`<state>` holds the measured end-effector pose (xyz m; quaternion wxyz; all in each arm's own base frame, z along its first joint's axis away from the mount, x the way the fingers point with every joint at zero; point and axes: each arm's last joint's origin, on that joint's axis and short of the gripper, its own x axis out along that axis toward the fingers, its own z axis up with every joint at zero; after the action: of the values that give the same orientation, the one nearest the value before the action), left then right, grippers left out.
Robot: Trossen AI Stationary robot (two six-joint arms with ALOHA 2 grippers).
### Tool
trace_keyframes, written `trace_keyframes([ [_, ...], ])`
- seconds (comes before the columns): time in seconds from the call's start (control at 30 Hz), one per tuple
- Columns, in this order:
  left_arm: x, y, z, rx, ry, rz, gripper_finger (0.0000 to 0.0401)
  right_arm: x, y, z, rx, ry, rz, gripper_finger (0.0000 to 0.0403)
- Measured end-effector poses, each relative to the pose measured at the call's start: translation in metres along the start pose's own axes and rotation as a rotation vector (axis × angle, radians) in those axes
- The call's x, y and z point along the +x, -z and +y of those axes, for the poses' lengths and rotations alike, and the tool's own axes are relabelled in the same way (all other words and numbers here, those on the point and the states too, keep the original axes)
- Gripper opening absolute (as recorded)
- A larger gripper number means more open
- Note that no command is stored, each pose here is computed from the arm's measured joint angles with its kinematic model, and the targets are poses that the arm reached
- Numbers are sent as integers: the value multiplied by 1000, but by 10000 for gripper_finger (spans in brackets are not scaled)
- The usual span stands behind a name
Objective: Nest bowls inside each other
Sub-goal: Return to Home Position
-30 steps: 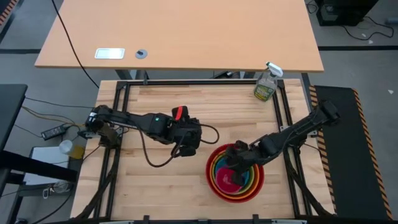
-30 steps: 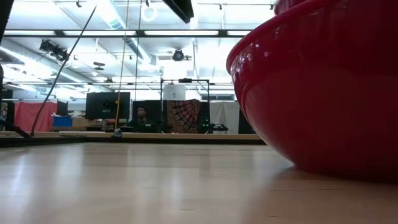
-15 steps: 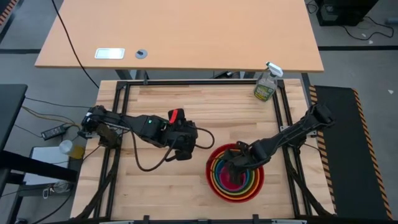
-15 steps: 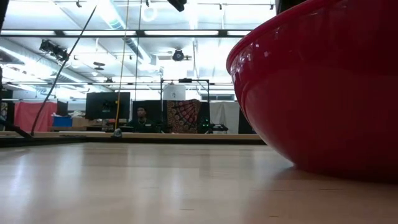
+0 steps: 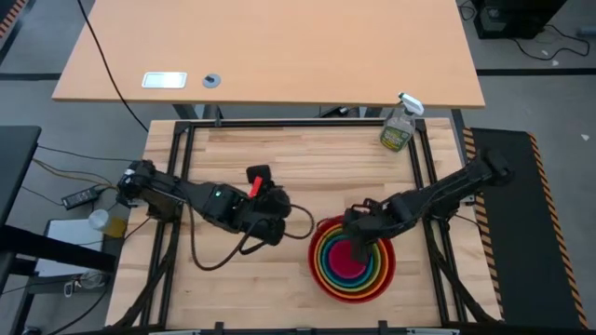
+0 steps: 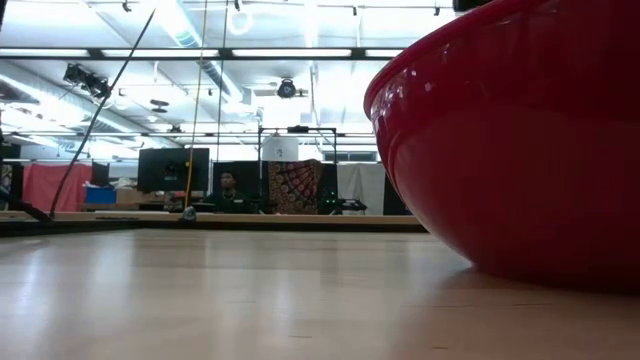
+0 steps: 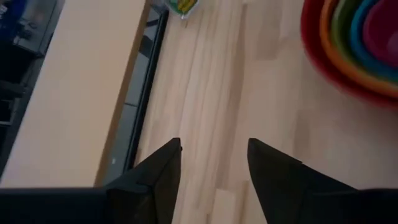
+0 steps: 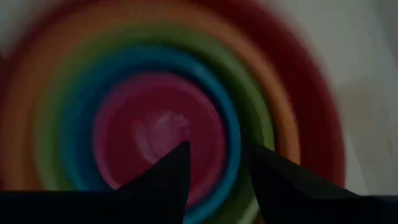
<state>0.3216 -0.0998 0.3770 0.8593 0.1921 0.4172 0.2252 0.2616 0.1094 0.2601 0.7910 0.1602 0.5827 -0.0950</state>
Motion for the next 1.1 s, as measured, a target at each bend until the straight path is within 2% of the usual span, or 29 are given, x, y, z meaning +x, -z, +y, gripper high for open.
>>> trace_keyframes([
  [0.07,-2,13,-1,15,-8,2,179,-17,-1,-3,11,-46,-113,166],
  [0.2,-5,54,8,-83,27,-41,165,-44,7,-21,60,-131,-269,165],
  [0.33,-11,93,24,-257,121,-115,155,-56,19,-49,161,-205,-388,165],
  [0.43,-17,121,42,-422,143,-145,150,-59,29,-71,241,-280,-500,165],
  [0.5,-20,140,52,-518,150,-160,144,-62,35,-84,299,-347,-606,165],
  [0.63,-24,173,64,-711,197,-274,132,-66,46,-108,387,-466,-829,165],
  [0.83,-12,221,61,-960,295,-457,115,-66,65,-134,483,-539,-1047,165],
  [1.1,20,277,41,-1228,384,-529,114,-76,87,-156,540,-512,-1209,165],
])
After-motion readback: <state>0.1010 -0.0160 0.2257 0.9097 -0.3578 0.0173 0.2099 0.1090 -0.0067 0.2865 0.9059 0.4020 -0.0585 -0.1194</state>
